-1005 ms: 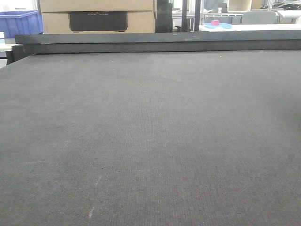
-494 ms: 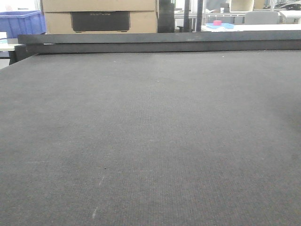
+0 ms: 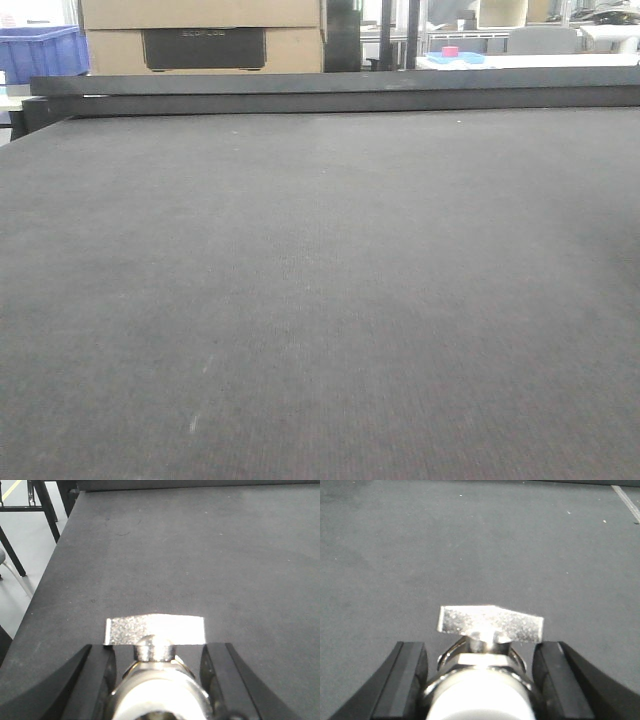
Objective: Place valve from conveyor to right shelf box
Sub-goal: 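Drive the base away from the conveyor to the shelf of blue bins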
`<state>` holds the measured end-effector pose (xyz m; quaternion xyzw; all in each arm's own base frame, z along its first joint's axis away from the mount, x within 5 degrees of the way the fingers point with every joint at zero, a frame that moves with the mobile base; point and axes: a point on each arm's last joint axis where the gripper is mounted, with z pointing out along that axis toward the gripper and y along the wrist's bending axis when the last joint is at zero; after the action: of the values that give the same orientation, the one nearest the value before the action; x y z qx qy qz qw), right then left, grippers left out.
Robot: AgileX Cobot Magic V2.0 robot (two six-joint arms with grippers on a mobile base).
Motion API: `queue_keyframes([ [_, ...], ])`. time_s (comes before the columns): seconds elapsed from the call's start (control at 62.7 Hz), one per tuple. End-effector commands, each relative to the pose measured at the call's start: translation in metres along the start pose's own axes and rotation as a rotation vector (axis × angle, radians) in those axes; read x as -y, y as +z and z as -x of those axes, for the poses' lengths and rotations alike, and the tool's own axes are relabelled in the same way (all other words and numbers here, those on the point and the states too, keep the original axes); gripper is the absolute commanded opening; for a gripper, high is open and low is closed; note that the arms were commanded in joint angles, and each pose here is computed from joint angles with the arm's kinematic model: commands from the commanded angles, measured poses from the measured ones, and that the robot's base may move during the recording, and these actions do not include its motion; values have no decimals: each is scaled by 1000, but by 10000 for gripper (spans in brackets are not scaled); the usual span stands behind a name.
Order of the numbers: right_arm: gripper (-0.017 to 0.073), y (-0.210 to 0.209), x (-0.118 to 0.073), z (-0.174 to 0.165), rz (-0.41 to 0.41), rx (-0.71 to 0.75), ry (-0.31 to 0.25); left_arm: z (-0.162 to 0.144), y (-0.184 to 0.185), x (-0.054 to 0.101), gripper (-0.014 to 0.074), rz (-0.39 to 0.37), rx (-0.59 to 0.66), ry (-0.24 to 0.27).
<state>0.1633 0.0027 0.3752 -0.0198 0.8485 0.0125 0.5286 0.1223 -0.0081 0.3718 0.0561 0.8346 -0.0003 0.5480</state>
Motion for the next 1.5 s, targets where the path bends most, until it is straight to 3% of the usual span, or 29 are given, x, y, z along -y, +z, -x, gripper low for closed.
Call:
queue_keyframes([
  [0.0,-163,-4,1,9,-11,89,-4,6,-4,0,-111,-3,67,-5],
  [1.483,-163,-4,1,9,-12,95,-4,6,-4,0,-111,-3,67,-5],
])
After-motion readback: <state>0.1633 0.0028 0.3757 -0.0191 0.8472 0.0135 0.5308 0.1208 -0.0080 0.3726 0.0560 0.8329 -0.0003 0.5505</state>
